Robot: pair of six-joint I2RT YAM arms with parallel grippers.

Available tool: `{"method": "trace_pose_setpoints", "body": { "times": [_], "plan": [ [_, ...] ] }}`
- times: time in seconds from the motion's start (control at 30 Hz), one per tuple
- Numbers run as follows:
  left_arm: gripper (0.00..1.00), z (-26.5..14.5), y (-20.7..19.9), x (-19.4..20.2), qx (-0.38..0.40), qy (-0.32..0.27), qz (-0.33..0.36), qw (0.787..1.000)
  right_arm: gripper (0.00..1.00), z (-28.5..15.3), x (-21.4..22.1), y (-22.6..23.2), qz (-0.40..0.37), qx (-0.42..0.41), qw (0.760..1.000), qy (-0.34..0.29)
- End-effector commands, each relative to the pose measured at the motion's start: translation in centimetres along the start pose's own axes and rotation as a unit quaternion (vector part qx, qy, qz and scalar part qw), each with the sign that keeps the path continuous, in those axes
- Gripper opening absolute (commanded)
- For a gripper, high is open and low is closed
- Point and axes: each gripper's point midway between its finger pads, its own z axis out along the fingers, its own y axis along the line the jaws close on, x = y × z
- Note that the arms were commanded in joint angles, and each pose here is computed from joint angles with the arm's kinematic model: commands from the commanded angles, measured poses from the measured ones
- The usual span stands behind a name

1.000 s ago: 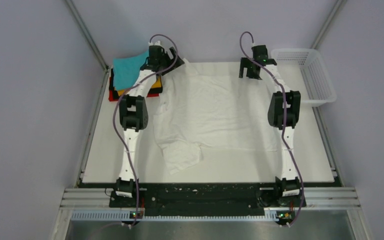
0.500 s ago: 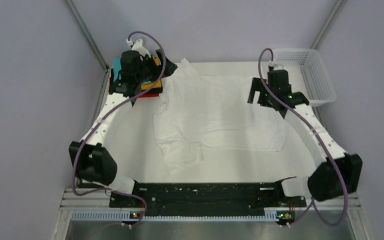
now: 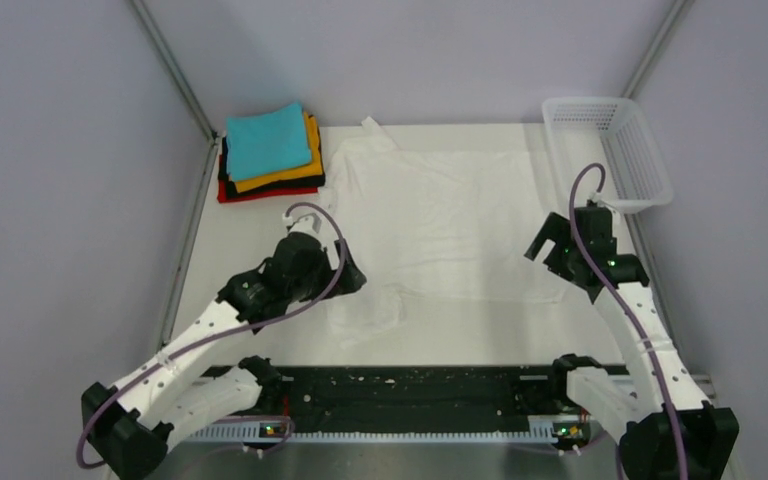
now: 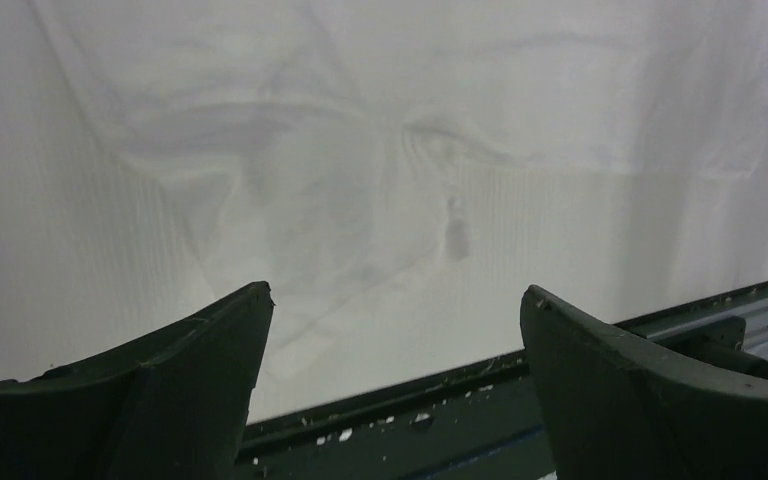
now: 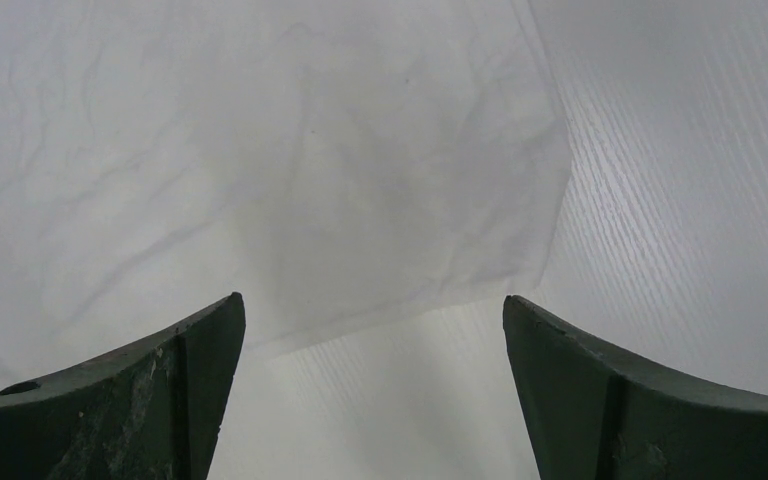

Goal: Fold and stack the t-shirts
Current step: Grab the side of the flattened tshirt closest away from the robot with both arms

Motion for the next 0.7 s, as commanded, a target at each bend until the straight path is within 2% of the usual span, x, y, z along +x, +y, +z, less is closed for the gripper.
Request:
{"method": "trace_pose_setpoints", "body": {
  "times": [0.0, 0.13, 0.3, 0.47, 0.57, 0.67],
  "plan": [
    [0.99, -2.2, 4.7, 6.7, -0.093, 0.082, -0.048, 0.991, 0.99, 0.4, 1.0, -0.5, 0.031, 0.006, 0.999, 0.007],
    [0.97, -2.7, 6.0, 10.4, -0.108, 0.123, -0.062, 0.985, 0.99, 0.9, 2.0, -1.3, 0.046, 0.023, 0.999, 0.012],
    [0.91, -0.5, 5.5, 13.3, -0.095, 0.159, -0.066, 0.98, 0.99, 0.8, 1.5, -2.7, 0.071, 0.055, 0.996, -0.018],
    [0.85, 1.1, 6.7, 14.4, -0.148, 0.177, -0.041, 0.972, 0.99, 0.6, 1.5, -3.3, 0.063, 0.068, 0.995, -0.025],
    [0.73, 2.0, 6.9, 14.2, -0.169, 0.175, -0.032, 0.969, 0.99, 0.9, 2.0, -3.6, 0.06, 0.072, 0.995, -0.019],
    [0.69, 2.7, 6.7, 14.3, -0.178, 0.179, -0.016, 0.967, 0.99, 1.0, 2.3, -3.9, 0.057, 0.078, 0.995, -0.016]
  ]
}}
